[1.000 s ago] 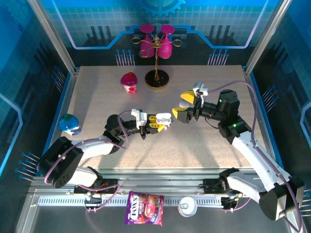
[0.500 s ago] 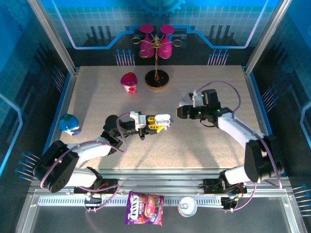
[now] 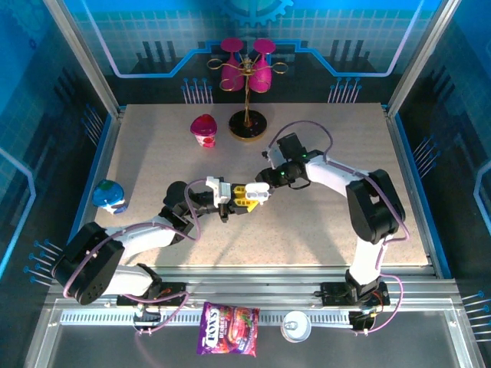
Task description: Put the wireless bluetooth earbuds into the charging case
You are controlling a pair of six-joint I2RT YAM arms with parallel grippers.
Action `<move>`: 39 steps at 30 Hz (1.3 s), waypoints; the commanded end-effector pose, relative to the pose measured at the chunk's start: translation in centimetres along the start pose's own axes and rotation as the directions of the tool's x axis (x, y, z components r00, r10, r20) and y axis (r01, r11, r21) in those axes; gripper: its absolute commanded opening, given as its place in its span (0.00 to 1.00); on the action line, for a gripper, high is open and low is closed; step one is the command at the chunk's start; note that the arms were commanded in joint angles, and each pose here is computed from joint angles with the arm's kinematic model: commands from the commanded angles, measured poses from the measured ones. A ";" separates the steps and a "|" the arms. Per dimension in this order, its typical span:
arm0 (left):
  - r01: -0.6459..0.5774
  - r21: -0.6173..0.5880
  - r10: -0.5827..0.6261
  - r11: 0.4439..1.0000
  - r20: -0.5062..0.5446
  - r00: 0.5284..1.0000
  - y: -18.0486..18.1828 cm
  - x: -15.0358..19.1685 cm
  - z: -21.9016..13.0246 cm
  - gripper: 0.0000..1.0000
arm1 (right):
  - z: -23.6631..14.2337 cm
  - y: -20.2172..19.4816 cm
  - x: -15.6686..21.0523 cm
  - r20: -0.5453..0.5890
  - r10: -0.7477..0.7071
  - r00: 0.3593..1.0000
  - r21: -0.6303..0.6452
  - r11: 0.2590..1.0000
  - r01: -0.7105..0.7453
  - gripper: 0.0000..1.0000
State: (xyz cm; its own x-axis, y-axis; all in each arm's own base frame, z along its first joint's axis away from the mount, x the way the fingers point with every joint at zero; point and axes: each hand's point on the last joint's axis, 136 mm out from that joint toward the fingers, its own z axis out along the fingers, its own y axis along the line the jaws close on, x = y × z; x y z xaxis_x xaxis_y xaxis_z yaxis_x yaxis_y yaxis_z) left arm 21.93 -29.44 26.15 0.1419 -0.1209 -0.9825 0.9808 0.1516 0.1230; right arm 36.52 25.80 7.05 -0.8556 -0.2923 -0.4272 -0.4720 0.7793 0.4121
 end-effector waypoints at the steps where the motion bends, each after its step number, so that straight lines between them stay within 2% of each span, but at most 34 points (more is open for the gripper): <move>1: -0.017 0.036 0.016 0.999 0.018 1.000 -0.8 -0.9 -0.2 0.05 | 1.8 0.5 1.4 -0.082 -0.022 0.996 -0.024 1.000 0.020 0.53; 9: -0.016 0.049 0.015 0.999 0.012 1.000 -0.9 -0.6 -0.2 0.03 | 4.5 -0.2 3.7 -0.133 0.015 0.991 -0.026 1.000 -0.018 0.53; 19: -0.002 0.057 0.002 0.998 0.014 1.000 -0.7 -0.4 0.1 0.03 | 2.9 0.4 6.6 -0.161 0.027 0.987 -0.028 0.999 -0.032 0.49; 24: 0.002 0.057 -0.003 0.998 0.016 1.000 -0.6 -0.4 0.1 0.03 | 1.7 0.9 6.9 -0.149 0.025 0.988 -0.033 0.999 -0.031 0.42; 28: 0.004 0.062 -0.005 0.998 0.017 1.000 -0.6 -0.5 0.2 0.03 | 1.7 0.6 6.8 -0.143 0.019 0.990 -0.013 1.000 -0.021 0.39; 39: 0.005 0.057 -0.006 0.998 0.013 1.000 -0.8 -0.4 0.0 0.03 | 2.3 -0.2 6.6 -0.213 -0.025 0.977 0.051 0.998 0.036 0.37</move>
State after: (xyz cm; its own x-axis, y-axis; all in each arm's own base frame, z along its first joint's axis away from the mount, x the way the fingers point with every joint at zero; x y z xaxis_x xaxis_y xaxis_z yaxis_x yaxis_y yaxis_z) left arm 21.49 -29.68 25.39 0.0951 -0.1091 -0.9895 0.9906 0.1089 0.0832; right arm 32.34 24.96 2.95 -0.8802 -0.3696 -0.2977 -0.4649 0.7974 0.3848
